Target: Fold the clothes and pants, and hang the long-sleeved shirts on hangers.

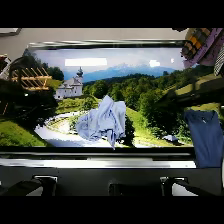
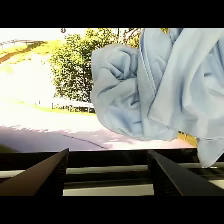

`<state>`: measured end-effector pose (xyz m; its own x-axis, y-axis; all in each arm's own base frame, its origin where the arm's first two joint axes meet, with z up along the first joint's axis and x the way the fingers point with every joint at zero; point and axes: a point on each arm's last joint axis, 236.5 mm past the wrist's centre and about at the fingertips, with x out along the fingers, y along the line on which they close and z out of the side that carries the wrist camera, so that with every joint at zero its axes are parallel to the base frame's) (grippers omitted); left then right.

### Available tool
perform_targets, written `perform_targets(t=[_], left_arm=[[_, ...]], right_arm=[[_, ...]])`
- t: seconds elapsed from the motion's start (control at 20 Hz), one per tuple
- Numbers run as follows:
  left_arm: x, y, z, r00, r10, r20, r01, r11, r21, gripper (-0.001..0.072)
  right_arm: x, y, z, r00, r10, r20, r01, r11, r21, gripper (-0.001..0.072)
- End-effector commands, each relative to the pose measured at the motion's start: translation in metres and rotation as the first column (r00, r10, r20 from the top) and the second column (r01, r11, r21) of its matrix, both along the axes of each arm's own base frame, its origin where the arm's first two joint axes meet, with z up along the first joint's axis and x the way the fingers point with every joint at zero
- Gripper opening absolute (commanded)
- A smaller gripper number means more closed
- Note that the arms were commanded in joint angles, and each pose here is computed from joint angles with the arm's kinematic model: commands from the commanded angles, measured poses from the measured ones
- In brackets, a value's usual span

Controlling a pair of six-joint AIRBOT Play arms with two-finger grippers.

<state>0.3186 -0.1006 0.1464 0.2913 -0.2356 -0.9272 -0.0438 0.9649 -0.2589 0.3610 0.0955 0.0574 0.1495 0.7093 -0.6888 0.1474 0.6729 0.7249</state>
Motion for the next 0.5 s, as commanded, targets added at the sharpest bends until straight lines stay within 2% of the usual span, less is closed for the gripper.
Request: perform_targets(t=[0.0,0.45], left_arm=[[-0.006,0.005,0.004,0.998,0.060,0.026,-0.057,0.992,-0.112,0.0538],[0.013,-0.003,0.005,0.994,0.065,0.083,-0.051,0.986,-0.159,0.0538]], right_arm=[[-0.015,0.047,-0.071,0.995,0.029,-0.097,-0.026,0.999,0.036,0.0360],[-0.055,0.123,-0.147,0.975,0.036,-0.219,-0.050,0.997,-0.058,0.0358]])
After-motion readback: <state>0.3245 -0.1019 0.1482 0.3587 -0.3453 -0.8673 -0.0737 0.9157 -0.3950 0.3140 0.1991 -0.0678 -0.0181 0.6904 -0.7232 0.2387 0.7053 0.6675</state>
